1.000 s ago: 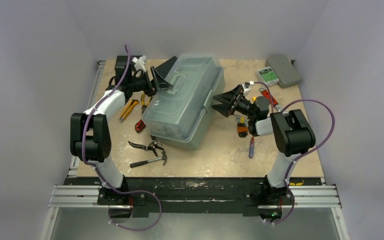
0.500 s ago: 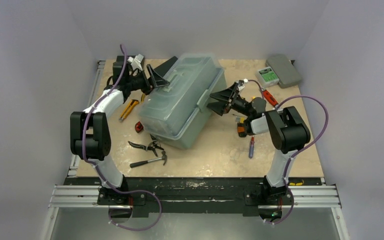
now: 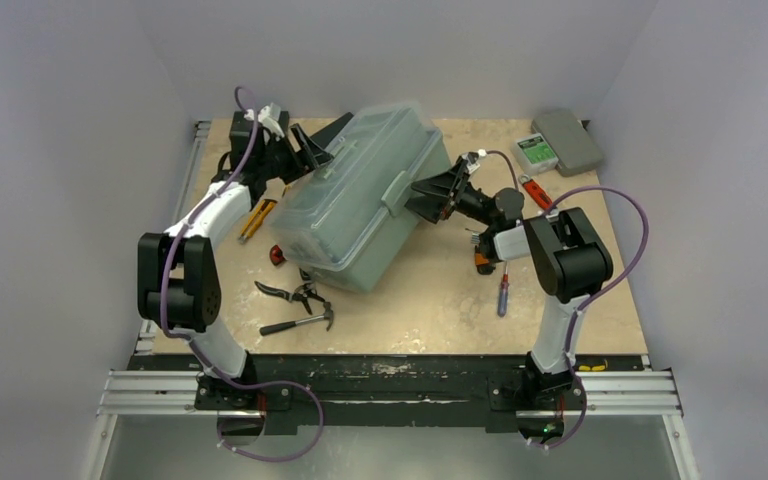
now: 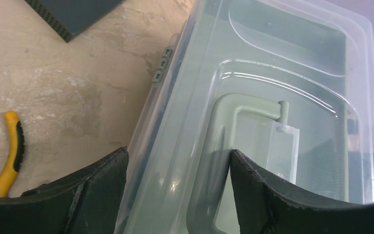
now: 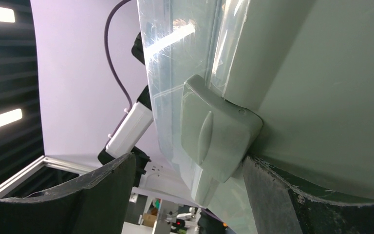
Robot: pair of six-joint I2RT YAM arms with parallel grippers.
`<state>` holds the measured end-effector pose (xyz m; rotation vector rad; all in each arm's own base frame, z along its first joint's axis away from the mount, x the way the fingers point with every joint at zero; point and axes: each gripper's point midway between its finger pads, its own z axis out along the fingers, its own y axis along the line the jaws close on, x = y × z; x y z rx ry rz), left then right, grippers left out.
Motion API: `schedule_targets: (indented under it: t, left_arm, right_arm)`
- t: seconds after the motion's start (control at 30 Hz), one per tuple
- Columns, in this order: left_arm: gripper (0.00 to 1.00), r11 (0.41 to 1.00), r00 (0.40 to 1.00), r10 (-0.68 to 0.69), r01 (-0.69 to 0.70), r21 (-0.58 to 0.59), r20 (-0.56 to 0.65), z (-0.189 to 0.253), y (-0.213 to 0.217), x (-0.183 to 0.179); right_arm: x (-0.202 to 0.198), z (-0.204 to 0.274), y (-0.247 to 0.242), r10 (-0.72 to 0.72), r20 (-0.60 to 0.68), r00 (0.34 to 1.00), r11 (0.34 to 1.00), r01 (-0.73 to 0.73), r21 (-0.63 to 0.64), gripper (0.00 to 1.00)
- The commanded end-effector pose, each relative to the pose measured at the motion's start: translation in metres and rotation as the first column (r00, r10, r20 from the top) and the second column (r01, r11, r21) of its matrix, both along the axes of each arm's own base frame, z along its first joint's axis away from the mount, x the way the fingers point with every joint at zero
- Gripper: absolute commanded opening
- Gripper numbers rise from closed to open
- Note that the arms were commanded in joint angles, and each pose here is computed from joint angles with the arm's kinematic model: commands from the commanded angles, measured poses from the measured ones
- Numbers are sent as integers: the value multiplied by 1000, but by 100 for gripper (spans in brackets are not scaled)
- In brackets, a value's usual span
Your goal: Pack the tool kit
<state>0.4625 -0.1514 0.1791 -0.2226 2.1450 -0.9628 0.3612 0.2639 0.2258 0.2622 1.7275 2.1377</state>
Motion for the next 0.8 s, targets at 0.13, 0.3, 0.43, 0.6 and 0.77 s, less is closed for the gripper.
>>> schedule_targets:
  t: [0.13,0.3,0.43,0.6,0.77]
  left_arm:
    - [43,959,919,-118,204,198,-375,-95,-61,-102]
    - [43,938,935,-77,186,292,-346,-93,-68,-108]
    - [43,919,941,-59,182,350,-334,-93,-73,-114]
    - [43,882,950,-53,190,431,-309,-88,-83,-120]
    - [43,860,951,-70,211,464,-302,-88,-95,-122]
  right_arm:
    - [10,37,5,-106,228,968,991,86,99,73]
    - [17,31,4,-127,206,970,989,107,106,67]
    - [19,36,4,-129,207,970,988,107,116,65]
    - [25,30,8,-117,165,979,992,108,65,55]
    - [25,28,9,-113,153,982,993,105,58,51]
